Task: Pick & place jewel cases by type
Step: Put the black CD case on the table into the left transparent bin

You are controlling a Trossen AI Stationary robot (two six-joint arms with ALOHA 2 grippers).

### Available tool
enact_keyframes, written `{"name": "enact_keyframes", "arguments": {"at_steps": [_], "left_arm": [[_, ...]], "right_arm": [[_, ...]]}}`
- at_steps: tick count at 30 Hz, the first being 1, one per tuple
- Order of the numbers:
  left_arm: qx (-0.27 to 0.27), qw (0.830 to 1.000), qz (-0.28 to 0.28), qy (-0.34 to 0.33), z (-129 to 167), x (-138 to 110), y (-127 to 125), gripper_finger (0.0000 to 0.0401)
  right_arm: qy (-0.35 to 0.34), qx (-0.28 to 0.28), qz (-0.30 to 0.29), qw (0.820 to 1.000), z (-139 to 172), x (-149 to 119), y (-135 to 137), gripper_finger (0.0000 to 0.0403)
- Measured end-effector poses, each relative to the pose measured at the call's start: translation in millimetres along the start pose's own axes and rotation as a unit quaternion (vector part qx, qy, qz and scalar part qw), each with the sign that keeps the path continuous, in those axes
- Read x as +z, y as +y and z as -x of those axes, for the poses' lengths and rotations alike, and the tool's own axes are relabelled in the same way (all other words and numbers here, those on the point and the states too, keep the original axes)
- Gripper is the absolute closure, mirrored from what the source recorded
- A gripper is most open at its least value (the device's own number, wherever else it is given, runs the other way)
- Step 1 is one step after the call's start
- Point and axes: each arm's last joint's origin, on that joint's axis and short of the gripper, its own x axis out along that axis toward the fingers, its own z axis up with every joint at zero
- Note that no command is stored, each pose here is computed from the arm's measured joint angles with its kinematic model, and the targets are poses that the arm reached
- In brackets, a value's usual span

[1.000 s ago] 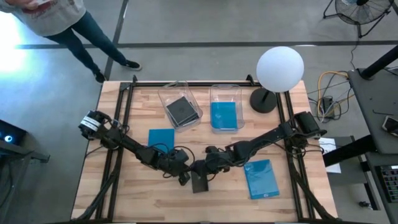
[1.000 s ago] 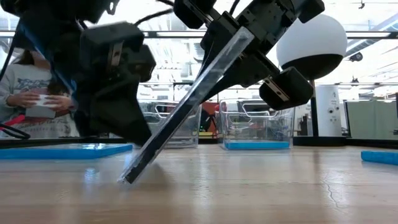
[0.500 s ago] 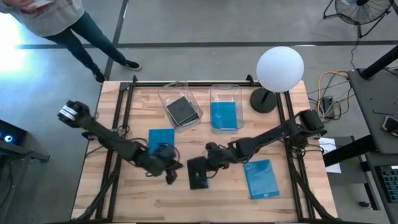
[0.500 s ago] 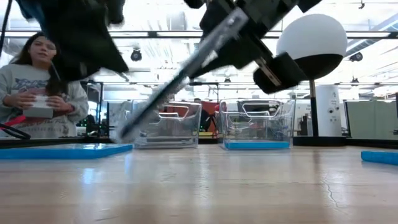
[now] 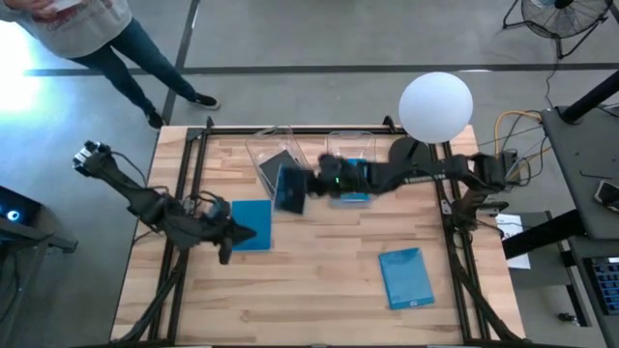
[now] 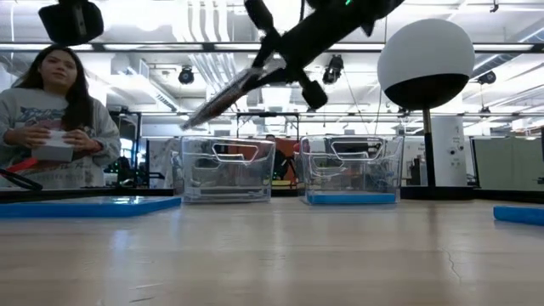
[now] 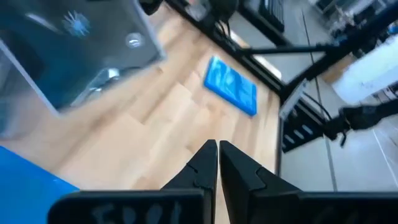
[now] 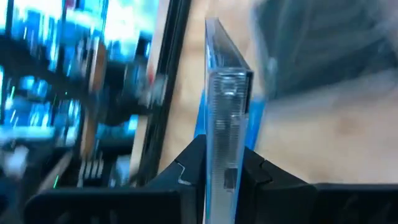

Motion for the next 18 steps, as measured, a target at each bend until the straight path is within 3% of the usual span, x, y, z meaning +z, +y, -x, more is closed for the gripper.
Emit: {"name": "enact_keyframes", "arguments": {"at_steps": [4,8,14,18], "left_arm": [[0.017,0.999,0.0,-0.03,17.8,8.8,11.1,0.0401],[0.039,0.997,0.003,-0.071,30.3,15.8,19.8,0.0401],[0.049,0.994,-0.009,-0.097,41.3,21.3,26.9,0.0401],[0.044,0.994,-0.01,-0.1,45.7,23.2,29.2,0.0401]], "right_arm": [[-0.114,-0.003,-0.055,0.992,0.1,34.0,8.3,0.0365],[-0.194,0.002,-0.14,0.971,-10.0,44.9,14.6,0.0365],[-0.206,-0.006,-0.259,0.943,-55.7,42.8,2.9,0.0364],[-0.209,-0.001,-0.369,0.906,-87.9,44.3,-8.2,0.0364]]}}
